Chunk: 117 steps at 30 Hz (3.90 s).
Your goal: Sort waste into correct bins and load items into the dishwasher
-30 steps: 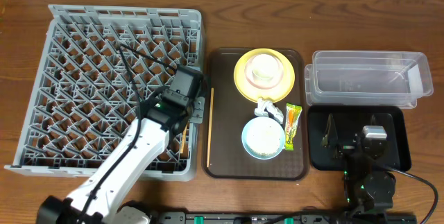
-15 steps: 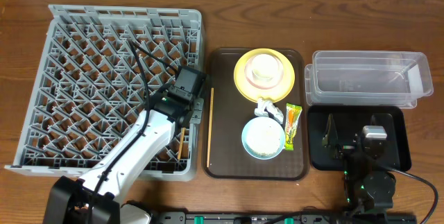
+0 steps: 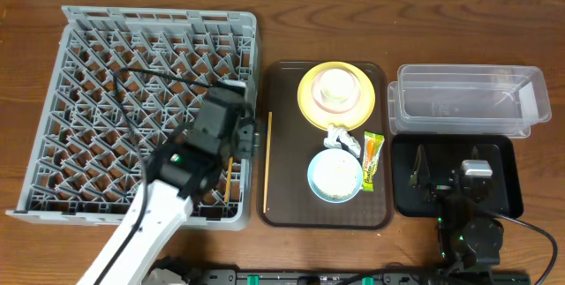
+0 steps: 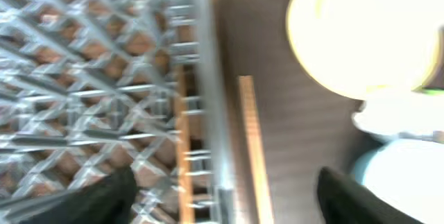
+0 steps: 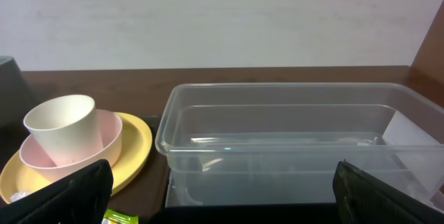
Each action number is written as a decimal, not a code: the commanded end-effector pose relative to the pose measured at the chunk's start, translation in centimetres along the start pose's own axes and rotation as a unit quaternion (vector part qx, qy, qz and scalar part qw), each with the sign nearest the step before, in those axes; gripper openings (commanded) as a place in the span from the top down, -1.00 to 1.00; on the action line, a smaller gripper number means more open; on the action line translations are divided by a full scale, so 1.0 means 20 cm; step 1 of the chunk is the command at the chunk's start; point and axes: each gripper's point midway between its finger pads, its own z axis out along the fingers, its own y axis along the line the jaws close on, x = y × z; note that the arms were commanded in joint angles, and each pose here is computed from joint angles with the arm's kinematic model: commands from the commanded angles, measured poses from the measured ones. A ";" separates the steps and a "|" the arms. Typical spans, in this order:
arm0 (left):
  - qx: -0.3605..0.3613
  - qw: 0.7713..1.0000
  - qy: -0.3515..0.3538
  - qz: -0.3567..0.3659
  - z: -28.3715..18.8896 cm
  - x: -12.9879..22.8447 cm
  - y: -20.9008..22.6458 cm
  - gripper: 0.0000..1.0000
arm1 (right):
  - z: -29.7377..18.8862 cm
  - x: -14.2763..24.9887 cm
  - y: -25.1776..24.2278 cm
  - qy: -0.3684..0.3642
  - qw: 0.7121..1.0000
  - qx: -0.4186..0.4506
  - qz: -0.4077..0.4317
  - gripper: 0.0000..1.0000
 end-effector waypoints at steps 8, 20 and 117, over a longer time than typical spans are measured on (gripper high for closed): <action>0.242 0.969 0.054 0.000 -0.18 0.10 -0.39 0.63 | 0.00 0.00 -0.01 0.001 1.000 0.006 0.007 -0.99; 0.186 0.973 0.137 -0.025 -0.01 0.29 -0.40 0.85 | 0.00 0.00 -0.01 0.001 1.000 0.006 0.007 -0.99; -0.151 0.971 0.184 0.011 0.46 0.80 -0.28 0.52 | 0.00 0.00 -0.01 0.001 1.000 0.006 0.007 -0.99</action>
